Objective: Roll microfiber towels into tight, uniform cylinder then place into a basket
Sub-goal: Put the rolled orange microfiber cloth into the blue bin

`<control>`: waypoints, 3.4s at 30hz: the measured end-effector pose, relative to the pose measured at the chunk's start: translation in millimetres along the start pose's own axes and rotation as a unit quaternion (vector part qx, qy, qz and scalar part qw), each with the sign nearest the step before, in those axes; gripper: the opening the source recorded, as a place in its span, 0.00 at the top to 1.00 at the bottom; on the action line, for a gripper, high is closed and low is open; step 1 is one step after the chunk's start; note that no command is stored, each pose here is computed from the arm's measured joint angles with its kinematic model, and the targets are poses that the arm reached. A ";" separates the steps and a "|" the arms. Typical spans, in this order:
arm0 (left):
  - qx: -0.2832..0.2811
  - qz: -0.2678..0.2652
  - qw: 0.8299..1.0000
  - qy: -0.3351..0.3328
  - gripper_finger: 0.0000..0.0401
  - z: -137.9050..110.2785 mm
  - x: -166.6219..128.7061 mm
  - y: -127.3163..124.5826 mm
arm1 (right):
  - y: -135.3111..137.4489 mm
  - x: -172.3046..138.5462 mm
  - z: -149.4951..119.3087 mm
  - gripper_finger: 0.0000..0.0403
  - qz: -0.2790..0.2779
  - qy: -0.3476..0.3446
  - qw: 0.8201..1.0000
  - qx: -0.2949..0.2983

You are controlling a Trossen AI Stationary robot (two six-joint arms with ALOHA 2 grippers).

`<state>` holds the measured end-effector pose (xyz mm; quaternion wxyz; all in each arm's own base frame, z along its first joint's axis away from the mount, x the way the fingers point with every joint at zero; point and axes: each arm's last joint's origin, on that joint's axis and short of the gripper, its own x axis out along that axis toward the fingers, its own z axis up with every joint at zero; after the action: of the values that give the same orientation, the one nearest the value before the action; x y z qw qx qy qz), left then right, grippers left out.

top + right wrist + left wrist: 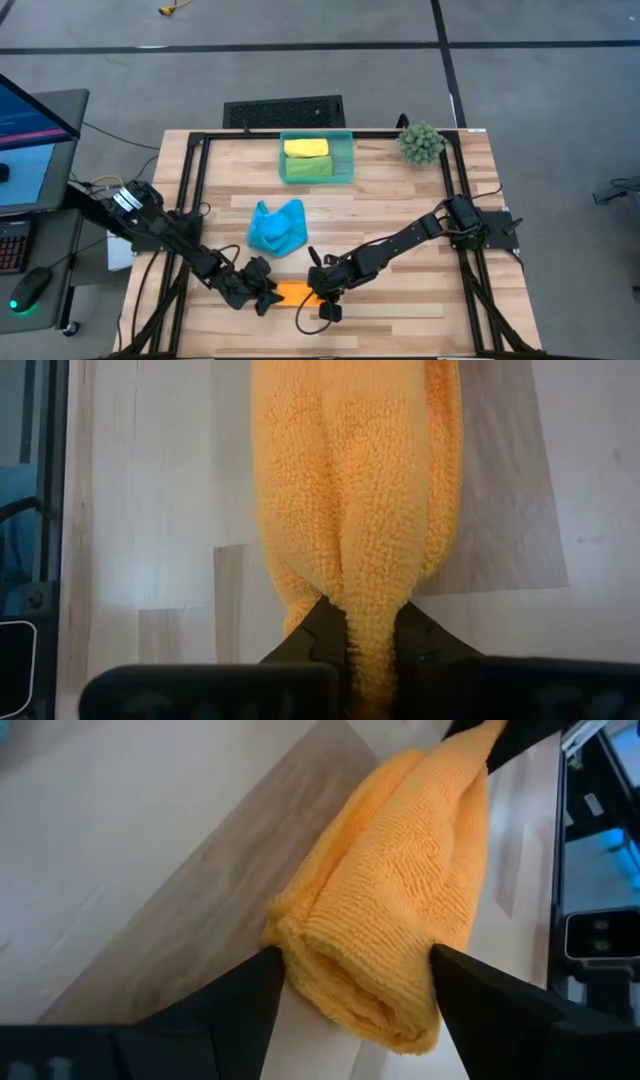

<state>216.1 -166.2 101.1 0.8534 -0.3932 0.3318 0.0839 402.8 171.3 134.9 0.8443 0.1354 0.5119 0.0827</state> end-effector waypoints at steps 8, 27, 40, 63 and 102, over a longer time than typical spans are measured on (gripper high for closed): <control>-0.010 0.014 1.000 -0.004 0.45 -1.3 7.7 5.5 | -0.5 0.0 -0.6 0.90 -0.002 0.004 1.000 0.001; 0.089 -0.013 0.996 -0.029 0.98 5.6 13.6 -23.6 | -2.8 -5.0 0.4 0.90 -0.022 0.002 0.999 -0.049; 0.142 -0.003 0.986 -0.088 0.98 31.6 -3.2 -35.4 | 0.1 -42.9 4.9 0.90 -0.054 0.002 0.996 -0.074; 0.185 0.151 0.964 -0.115 0.99 150.0 -37.2 17.7 | -93.0 -119.8 49.7 0.90 -0.161 -0.041 0.982 -0.094; 0.164 0.283 0.913 -0.243 0.99 320.7 -91.0 144.1 | -310.9 -191.3 88.4 0.91 -0.283 -0.136 0.946 -0.084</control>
<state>248.7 175.1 220.8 0.9007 -0.1052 0.2207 0.3590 393.0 -189.9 237.4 0.9029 -0.0768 0.4004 -0.1360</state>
